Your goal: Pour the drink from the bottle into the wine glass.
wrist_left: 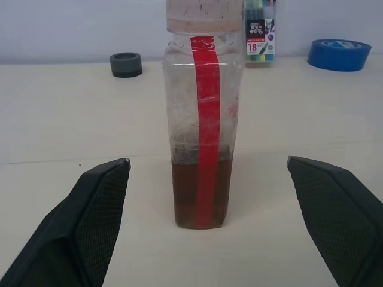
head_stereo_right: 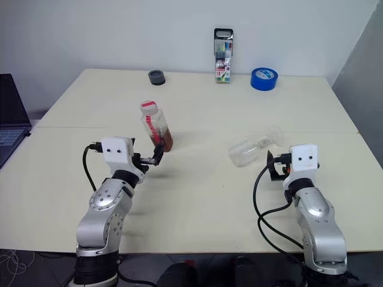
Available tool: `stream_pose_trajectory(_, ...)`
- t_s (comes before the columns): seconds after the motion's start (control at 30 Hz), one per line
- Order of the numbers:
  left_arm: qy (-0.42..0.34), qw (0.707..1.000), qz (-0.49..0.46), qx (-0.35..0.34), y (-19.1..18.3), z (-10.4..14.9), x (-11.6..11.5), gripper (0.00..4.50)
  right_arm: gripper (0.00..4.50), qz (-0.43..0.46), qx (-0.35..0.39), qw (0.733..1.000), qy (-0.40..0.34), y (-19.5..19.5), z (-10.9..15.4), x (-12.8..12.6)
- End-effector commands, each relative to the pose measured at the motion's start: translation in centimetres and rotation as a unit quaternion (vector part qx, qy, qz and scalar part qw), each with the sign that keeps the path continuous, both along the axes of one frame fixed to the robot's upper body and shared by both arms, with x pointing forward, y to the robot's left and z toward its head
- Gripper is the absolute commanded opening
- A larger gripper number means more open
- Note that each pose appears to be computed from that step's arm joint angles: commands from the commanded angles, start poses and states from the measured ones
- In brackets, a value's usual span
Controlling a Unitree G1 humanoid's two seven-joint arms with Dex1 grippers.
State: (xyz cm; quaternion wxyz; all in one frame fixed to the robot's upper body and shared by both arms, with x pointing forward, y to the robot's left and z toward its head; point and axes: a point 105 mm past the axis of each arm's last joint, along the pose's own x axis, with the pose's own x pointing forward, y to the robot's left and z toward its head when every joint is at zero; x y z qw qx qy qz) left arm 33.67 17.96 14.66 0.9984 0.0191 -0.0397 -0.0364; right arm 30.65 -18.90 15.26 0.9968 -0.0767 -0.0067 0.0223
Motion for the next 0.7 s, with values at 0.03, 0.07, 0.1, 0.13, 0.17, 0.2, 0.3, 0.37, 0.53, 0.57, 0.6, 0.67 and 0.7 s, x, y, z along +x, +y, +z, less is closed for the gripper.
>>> stream_pose_trajectory(0.03, -0.016, 1.000, 0.016, 0.004, 0.75, 0.84, -0.57, 4.48, 4.50, 0.010, -0.004, 0.999, -0.032, 0.37, 1.44, -0.29)
stream_pose_trajectory(0.07, -0.015, 1.000, 0.016, 0.004, 0.81, 0.74, -0.60, 4.48, 4.50, 0.010, -0.004, 0.999, -0.032, 0.38, 1.44, -0.29)
stream_pose_trajectory(0.1, -0.015, 1.000, 0.015, 0.003, 0.79, 0.70, -0.63, 4.48, 4.50, 0.011, -0.004, 0.999, -0.031, 0.39, 1.43, -0.29)
stream_pose_trajectory(0.13, -0.014, 1.000, 0.014, 0.005, 0.76, 0.59, -0.65, 4.48, 4.50, 0.012, -0.004, 0.999, -0.031, 0.41, 1.41, -0.29)
stream_pose_trajectory(0.17, -0.015, 1.000, 0.012, 0.004, 0.72, 0.56, -0.68, 4.48, 4.50, 0.014, -0.005, 0.999, -0.030, 0.45, 1.39, -0.31)
stream_pose_trajectory(0.2, -0.015, 1.000, 0.011, 0.004, 0.70, 0.55, -0.71, 4.48, 4.50, 0.015, -0.006, 0.999, -0.030, 0.48, 1.37, -0.32)
stream_pose_trajectory(0.3, -0.015, 1.000, 0.010, 0.007, 0.58, 0.53, -0.75, 4.48, 4.50, 0.016, -0.007, 0.999, -0.029, 0.47, 1.36, -0.35)
stream_pose_trajectory(0.37, -0.014, 1.000, 0.007, 0.003, 0.50, 0.47, -0.80, 4.48, 4.50, 0.018, -0.009, 0.999, -0.029, 0.45, 1.38, -0.38)
stream_pose_trajectory(0.53, -0.014, 1.000, 0.014, 0.009, 0.77, 0.40, -0.62, 4.48, 4.50, 0.019, -0.011, 0.999, -0.033, 0.42, 1.63, -0.35)
stream_pose_trajectory(0.57, -0.014, 1.000, 0.016, 0.009, 0.89, 0.39, -0.53, 4.48, 4.50, 0.018, -0.011, 0.999, -0.035, 0.43, 1.70, -0.35)
stream_pose_trajectory(0.6, -0.015, 1.000, 0.017, 0.008, 0.95, 0.44, -0.45, 4.48, 4.50, 0.018, -0.011, 0.999, -0.035, 0.42, 1.72, -0.36)
stream_pose_trajectory(0.67, -0.016, 1.000, 0.016, 0.008, 0.89, 0.55, -0.37, 4.48, 4.50, 0.018, -0.012, 0.999, -0.035, 0.42, 1.73, -0.38)
stream_pose_trajectory(0.7, -0.017, 1.000, 0.015, 0.009, 0.82, 0.62, -0.33, 4.48, 4.50, 0.019, -0.012, 0.999, -0.035, 0.42, 1.73, -0.39)
